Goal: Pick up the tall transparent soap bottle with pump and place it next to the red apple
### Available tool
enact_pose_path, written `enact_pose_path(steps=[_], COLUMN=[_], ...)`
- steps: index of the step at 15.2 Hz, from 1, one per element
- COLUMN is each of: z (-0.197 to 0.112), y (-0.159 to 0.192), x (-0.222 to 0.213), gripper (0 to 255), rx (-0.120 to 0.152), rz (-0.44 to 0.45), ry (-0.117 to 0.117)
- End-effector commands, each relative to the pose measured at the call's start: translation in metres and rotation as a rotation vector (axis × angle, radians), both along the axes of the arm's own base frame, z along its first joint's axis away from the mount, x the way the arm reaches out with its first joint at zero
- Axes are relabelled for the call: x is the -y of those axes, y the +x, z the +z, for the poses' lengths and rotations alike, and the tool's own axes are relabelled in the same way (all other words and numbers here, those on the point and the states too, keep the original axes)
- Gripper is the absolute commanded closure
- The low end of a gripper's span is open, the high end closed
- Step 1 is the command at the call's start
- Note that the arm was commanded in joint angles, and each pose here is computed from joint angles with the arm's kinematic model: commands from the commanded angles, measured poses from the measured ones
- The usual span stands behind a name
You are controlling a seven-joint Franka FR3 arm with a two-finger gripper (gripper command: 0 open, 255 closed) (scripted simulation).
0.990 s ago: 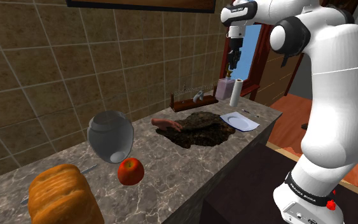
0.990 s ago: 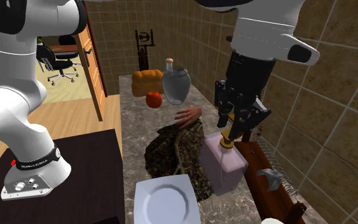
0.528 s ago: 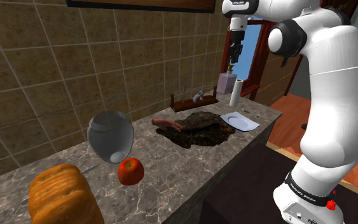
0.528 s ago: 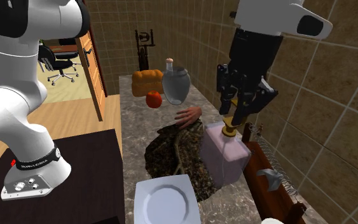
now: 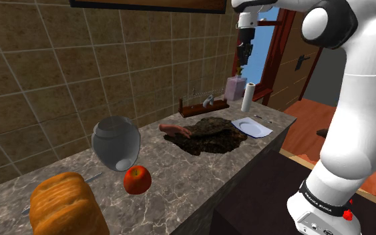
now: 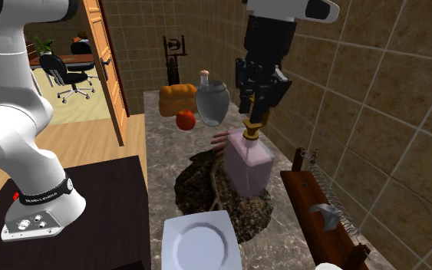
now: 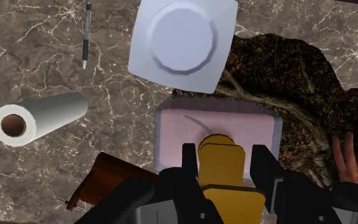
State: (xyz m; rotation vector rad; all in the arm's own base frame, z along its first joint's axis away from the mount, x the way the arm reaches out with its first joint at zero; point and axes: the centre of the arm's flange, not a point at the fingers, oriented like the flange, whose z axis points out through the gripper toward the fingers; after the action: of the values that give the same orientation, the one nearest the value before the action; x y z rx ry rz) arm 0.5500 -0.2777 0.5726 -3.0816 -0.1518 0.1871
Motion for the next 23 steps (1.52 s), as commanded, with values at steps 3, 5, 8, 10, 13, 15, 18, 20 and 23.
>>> enact_pose_path(steps=[3,5,8,10,13,15,18,20,23], z=[0.008,0.012,0.019,0.023,0.03,0.034,0.041,0.045,0.052], y=[-0.016,-0.023,-0.034,-0.041,-0.052,-0.059,-0.07,-0.078,-0.089], x=[-0.053,-0.078,-0.115,-0.14,-0.178,-0.203,-0.24,-0.265,-0.303], gripper=[255,255,255,255,255,255,255,255,255], rx=[0.0,0.0,0.0,0.0,0.0,0.0,0.0,0.0,0.0], rz=[0.0,0.0,0.0,0.0,0.0,0.0,0.0,0.0,0.0], ry=[-0.001,-0.001,-0.001,-0.001,-0.001,-0.001,-0.001,-0.001,-0.001])
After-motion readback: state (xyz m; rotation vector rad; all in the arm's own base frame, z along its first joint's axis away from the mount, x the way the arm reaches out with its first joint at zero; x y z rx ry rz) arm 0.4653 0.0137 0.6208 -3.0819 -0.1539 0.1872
